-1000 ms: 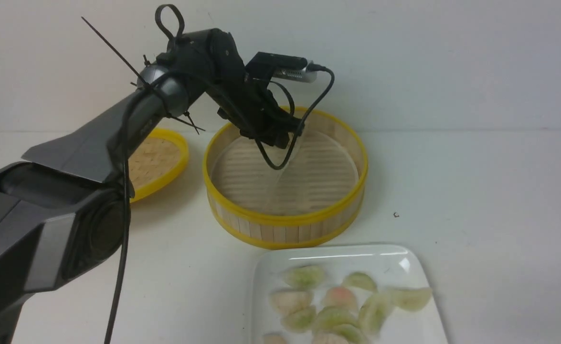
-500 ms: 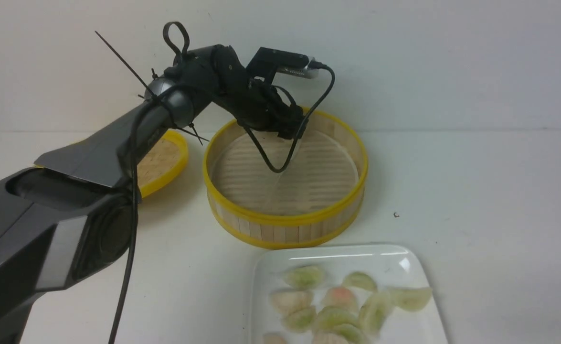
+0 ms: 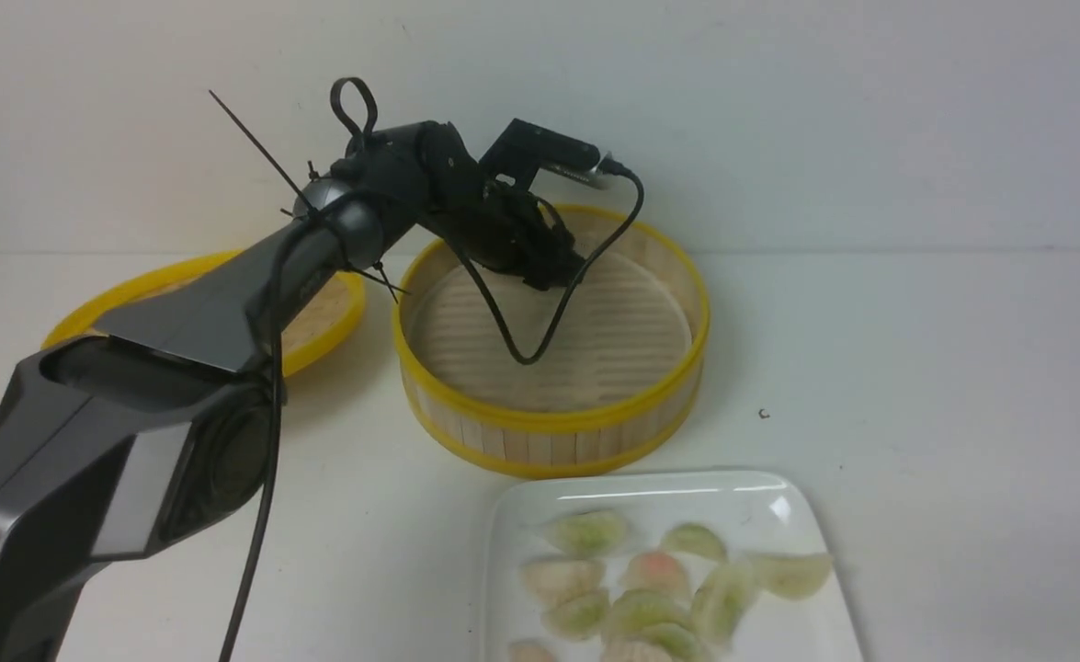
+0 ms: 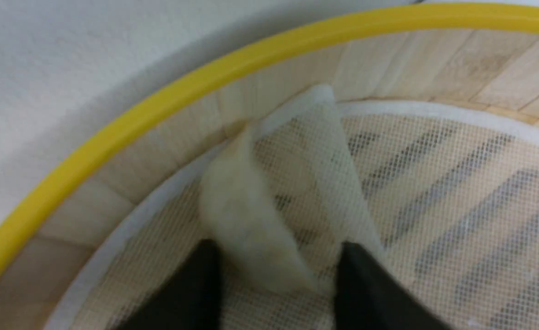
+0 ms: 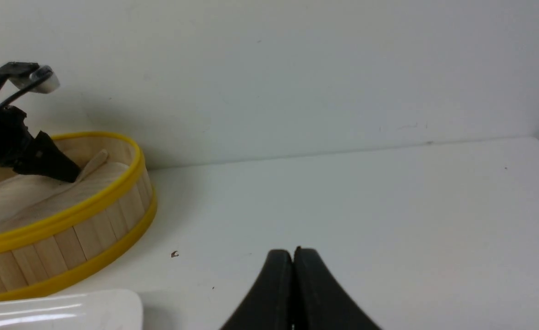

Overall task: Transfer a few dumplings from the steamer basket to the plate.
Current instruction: Use the left arm to grab a dumpling from the steamer

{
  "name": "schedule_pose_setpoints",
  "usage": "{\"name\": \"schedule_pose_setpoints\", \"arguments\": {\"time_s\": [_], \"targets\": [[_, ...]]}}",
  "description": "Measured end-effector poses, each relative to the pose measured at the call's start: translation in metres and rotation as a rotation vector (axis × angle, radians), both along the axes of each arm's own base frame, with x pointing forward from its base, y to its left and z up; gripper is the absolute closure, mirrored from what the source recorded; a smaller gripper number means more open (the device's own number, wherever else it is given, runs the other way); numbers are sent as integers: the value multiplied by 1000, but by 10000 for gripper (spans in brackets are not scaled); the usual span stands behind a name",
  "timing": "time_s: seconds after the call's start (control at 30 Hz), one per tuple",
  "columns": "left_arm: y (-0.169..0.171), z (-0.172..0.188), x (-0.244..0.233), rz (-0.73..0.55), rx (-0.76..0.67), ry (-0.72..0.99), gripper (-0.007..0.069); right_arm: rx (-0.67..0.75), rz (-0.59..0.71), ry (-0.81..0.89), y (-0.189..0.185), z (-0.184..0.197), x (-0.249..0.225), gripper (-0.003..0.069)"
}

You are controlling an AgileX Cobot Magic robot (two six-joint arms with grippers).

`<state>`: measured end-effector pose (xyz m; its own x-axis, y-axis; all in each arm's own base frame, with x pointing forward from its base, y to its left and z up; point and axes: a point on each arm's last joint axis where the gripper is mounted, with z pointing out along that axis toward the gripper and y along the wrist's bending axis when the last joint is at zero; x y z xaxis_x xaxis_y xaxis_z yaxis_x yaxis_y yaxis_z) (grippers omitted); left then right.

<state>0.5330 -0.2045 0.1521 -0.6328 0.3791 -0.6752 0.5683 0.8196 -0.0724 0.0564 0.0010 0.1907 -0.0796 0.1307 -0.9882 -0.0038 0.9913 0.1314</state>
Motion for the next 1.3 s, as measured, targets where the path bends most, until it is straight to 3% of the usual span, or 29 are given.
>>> {"name": "schedule_pose_setpoints", "arguments": {"time_s": [0.1,0.2,0.43,0.6,0.73,0.9,1.1,1.3], "targets": [[1,8,-3,2,-4,24,557,0,0,0,0,0,0,669],[2,31,-10,-13,-6,43,622,0,0,0,0,0,0,669],[5,96,-30,-44,-22,31,631,0,0,0,0,0,0,669],[6,111,-37,-62,-12,32,631,0,0,0,0,0,0,669],[4,102,-29,-62,-3,-26,629,1,0,0,0,0,0,669],[0,69,-15,-69,19,-76,563,1,0,0,0,0,0,669],[-3,24,0,-86,62,-127,300,1,0,0,0,0,0,669],[-4,-1,5,-123,107,-155,187,1,0,0,0,0,0,669]]}}
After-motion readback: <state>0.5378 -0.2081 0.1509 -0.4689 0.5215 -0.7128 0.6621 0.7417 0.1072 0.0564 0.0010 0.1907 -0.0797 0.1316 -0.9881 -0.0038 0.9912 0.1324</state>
